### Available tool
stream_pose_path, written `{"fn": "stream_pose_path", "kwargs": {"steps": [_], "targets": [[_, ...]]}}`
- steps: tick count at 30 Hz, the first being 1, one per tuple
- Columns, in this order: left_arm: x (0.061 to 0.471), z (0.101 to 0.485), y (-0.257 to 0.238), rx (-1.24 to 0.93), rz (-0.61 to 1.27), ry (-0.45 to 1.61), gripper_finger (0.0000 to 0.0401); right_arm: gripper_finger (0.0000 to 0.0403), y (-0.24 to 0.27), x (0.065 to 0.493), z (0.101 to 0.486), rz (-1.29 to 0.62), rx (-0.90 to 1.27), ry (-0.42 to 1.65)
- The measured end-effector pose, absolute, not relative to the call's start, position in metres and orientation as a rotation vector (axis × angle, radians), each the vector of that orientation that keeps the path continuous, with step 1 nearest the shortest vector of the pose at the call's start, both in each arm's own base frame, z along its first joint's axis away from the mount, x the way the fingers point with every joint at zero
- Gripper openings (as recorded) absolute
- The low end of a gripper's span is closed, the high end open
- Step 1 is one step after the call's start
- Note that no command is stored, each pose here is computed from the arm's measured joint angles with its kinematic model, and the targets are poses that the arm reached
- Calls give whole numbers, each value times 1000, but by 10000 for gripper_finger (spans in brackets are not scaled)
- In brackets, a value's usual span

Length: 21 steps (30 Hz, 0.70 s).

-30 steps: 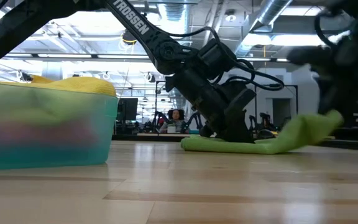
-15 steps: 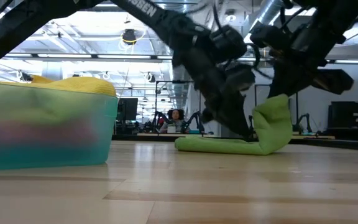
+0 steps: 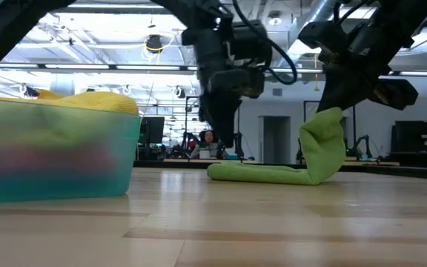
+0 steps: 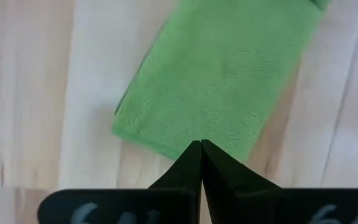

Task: Fold microfiber towels
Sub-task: Fold the green microfiber towel

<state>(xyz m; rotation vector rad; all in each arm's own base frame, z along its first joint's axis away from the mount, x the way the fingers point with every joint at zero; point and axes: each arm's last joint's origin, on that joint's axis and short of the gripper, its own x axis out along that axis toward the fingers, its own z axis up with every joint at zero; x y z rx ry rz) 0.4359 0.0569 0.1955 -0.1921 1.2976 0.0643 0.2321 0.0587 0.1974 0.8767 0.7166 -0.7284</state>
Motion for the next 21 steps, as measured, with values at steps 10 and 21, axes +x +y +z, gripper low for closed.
{"fn": "stream_pose_path", "kwargs": {"steps": [10, 21], "targets": [[405, 138, 52, -278, 135, 1217, 0, 25, 59, 237, 201, -666, 842, 691], [408, 133, 52, -316, 144, 1111, 0, 25, 39, 262, 206, -509, 790, 614]]}}
